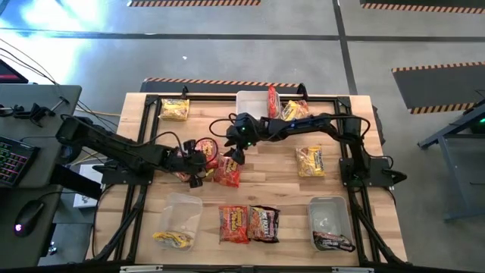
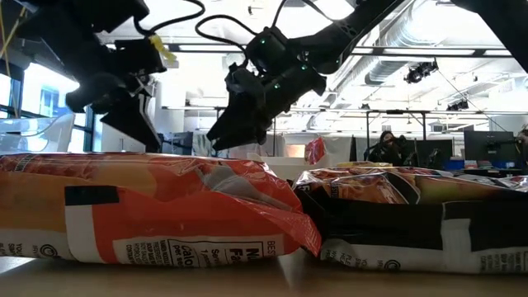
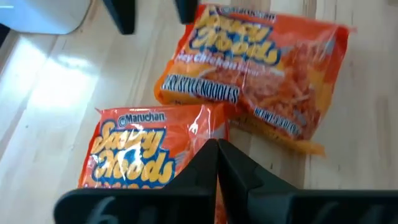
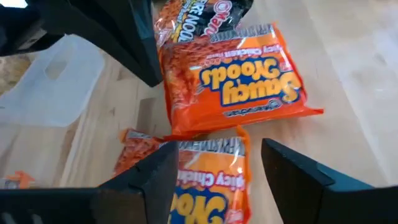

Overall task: Sort Maruchan noodles
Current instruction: Put the orange noodle pack into the white bin

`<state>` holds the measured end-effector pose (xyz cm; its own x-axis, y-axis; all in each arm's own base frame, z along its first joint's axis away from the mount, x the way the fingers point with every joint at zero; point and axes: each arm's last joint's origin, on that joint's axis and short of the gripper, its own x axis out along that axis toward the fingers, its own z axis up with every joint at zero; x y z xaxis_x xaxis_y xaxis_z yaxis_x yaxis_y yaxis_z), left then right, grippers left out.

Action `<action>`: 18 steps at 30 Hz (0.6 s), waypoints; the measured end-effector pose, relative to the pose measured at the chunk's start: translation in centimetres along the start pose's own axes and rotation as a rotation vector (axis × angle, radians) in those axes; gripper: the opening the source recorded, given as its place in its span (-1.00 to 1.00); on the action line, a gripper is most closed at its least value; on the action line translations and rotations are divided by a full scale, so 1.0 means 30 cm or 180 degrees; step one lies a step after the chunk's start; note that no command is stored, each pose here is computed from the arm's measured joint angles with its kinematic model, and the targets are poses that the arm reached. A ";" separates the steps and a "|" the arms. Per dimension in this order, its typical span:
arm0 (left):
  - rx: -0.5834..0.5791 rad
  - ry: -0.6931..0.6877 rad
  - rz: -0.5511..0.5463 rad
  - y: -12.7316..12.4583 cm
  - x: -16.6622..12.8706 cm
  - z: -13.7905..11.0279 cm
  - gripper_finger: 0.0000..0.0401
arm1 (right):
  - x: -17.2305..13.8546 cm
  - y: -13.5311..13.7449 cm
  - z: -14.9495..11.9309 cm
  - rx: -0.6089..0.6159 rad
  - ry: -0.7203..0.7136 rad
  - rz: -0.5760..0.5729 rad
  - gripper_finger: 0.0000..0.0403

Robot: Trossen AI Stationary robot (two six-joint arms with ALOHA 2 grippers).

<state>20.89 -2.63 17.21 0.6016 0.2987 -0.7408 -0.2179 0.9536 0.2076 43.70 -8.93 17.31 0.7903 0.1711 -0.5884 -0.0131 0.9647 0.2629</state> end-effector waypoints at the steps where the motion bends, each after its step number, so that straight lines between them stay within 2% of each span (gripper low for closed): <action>1: -0.0060 -0.0002 0.0041 0.006 0.000 0.005 -0.97 | 0.000 0.000 -0.004 0.0009 0.0038 0.0002 0.07; 5: -0.0266 0.0108 0.0288 0.079 0.008 0.037 -0.86 | -0.014 -0.003 -0.026 -0.0001 0.0312 -0.0016 0.06; 11: -0.0840 0.0127 -0.0516 0.264 0.045 0.076 -0.59 | -0.096 0.029 -0.013 -0.0197 0.0543 0.0093 -0.08; 15: -0.1240 0.0195 -0.0735 0.376 0.077 0.045 -0.37 | -0.144 0.051 -0.039 -0.0257 0.0488 0.0254 -0.21; 18: -0.1436 0.0347 -0.0852 0.415 0.116 0.017 -0.20 | -0.161 0.054 -0.090 -0.0202 0.0400 0.0268 -0.29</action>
<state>20.66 10.31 17.54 0.6034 0.0188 -0.7972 -0.3909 0.8784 -0.2752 38.20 -7.65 18.51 0.7018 0.2717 -0.6585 -0.1178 0.9559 0.2689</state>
